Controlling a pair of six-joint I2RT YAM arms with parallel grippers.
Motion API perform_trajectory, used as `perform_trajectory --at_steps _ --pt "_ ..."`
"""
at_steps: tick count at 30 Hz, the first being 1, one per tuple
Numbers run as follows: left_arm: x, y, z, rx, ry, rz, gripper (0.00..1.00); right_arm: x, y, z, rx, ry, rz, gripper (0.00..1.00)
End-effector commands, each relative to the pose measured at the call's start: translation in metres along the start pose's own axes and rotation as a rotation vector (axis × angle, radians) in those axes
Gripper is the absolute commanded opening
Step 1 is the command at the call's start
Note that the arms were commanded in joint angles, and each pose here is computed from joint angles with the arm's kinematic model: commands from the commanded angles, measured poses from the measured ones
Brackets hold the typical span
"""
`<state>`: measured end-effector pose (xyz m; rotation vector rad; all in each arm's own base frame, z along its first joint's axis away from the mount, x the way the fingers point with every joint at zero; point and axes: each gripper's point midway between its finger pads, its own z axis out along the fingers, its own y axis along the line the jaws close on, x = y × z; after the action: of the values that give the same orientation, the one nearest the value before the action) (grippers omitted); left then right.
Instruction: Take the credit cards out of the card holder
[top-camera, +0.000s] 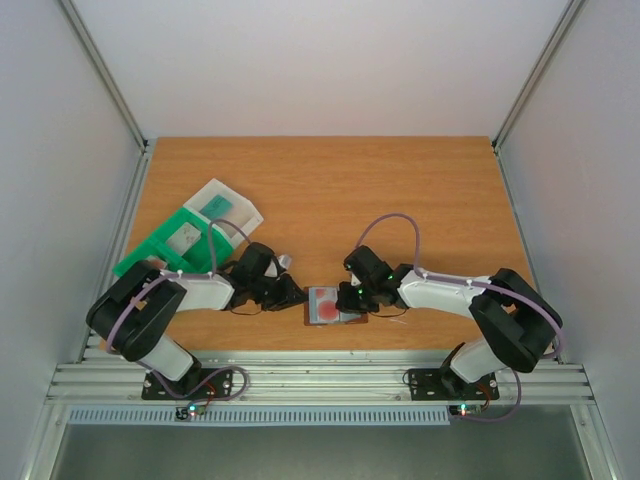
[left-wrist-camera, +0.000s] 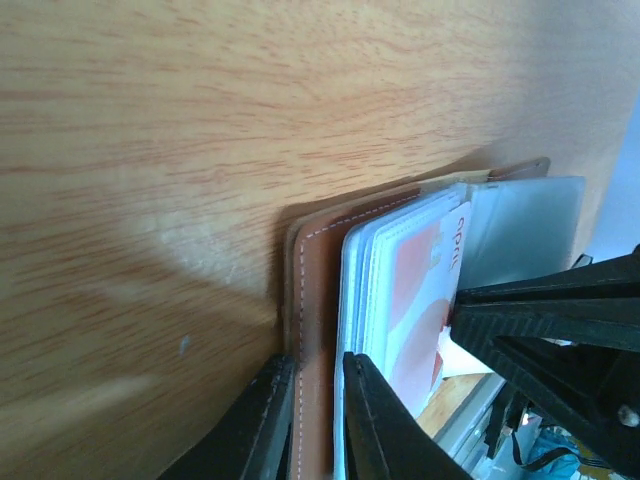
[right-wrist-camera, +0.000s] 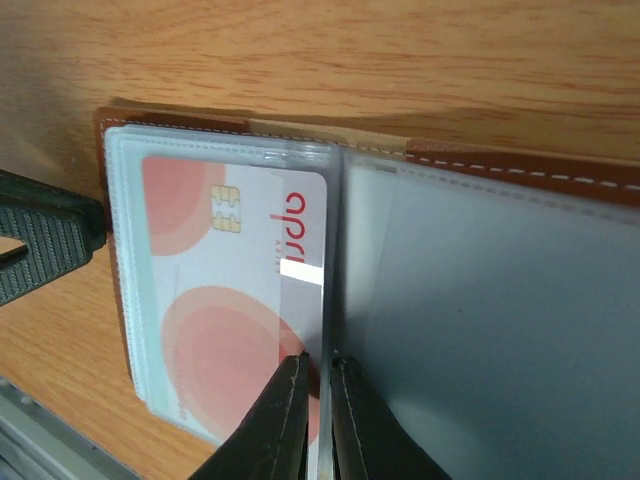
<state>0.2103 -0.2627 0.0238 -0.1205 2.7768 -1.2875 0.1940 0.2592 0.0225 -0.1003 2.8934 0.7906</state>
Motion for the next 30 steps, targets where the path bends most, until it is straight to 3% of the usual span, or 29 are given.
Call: perform_trajectory --at_steps 1,8,18,30 --pt "-0.003 -0.004 -0.006 -0.010 -0.035 0.045 0.16 0.000 0.002 -0.006 -0.007 -0.012 -0.011 0.11" --pt "-0.004 -0.031 -0.007 0.131 -0.035 0.049 0.18 0.002 0.002 0.000 -0.017 0.006 0.000 0.17" --pt "-0.002 -0.030 0.009 0.175 -0.012 0.022 0.17 0.008 -0.009 0.008 0.010 0.017 0.015 0.21" --pt "0.002 0.013 0.013 -0.033 -0.009 0.008 0.04 0.009 -0.017 0.009 0.027 0.006 0.020 0.13"
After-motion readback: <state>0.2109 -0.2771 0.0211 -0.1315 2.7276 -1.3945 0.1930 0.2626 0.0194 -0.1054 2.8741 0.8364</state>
